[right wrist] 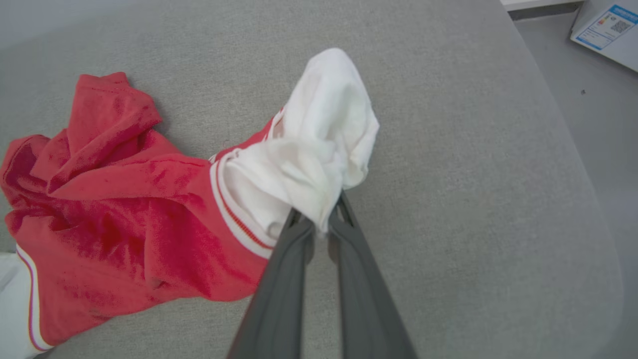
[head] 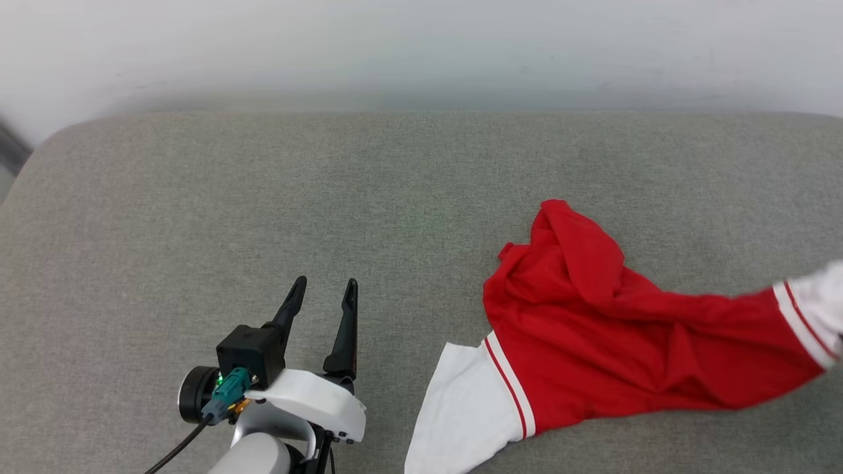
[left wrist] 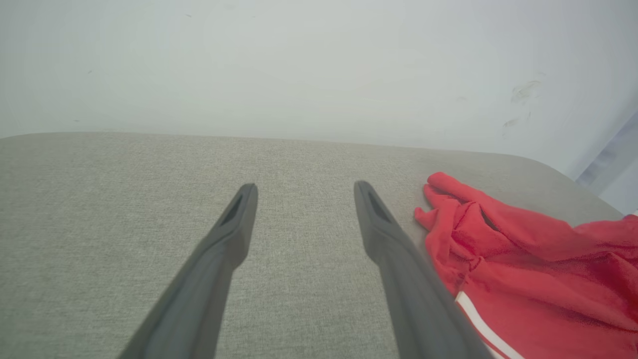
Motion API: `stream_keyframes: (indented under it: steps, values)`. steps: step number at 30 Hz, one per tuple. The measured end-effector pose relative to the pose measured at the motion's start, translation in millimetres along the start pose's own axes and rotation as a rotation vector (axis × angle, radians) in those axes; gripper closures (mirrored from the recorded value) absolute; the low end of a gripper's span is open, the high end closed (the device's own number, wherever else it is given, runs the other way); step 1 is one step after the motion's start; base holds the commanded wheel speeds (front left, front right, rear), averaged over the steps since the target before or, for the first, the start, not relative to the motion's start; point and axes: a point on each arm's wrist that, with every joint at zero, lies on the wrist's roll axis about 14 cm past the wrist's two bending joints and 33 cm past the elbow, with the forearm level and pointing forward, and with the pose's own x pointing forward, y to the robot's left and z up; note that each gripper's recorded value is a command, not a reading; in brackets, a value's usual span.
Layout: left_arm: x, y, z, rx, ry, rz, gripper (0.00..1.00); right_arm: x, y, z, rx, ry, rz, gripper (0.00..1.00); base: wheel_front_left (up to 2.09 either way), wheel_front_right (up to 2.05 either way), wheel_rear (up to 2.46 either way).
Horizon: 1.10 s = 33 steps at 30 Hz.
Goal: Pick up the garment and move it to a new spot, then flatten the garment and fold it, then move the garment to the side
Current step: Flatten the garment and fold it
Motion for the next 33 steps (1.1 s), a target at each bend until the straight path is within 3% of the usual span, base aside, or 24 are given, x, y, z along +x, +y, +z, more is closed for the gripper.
stream_keyframes:
  steps: [8,9,10,13,23,33]
  values:
    - [2,0,-8,0.005,0.026,-0.008,0.00,10,-37,-106,0.238,0.208,-0.106,1.00,0.00,0.00,0.00]
    - [2,1,-9,0.007,0.030,-0.008,0.00,12,-37,-110,0.248,0.204,-0.109,0.18,0.00,0.00,0.00]
    - [2,1,-9,0.007,0.030,-0.008,0.00,12,-37,-110,0.248,0.204,-0.109,0.00,0.00,0.00,0.00]
    - [3,2,-8,0.014,0.031,-0.009,0.00,19,-34,-109,0.267,0.148,-0.100,0.00,0.00,0.00,0.00]
    - [-8,10,3,0.028,0.012,0.024,0.00,3,-17,-35,0.157,-0.267,-0.066,0.00,0.00,0.00,0.00]
    - [-33,23,8,0.038,0.010,0.077,0.00,-33,53,4,0.036,-0.548,0.122,0.00,0.00,0.00,0.00]
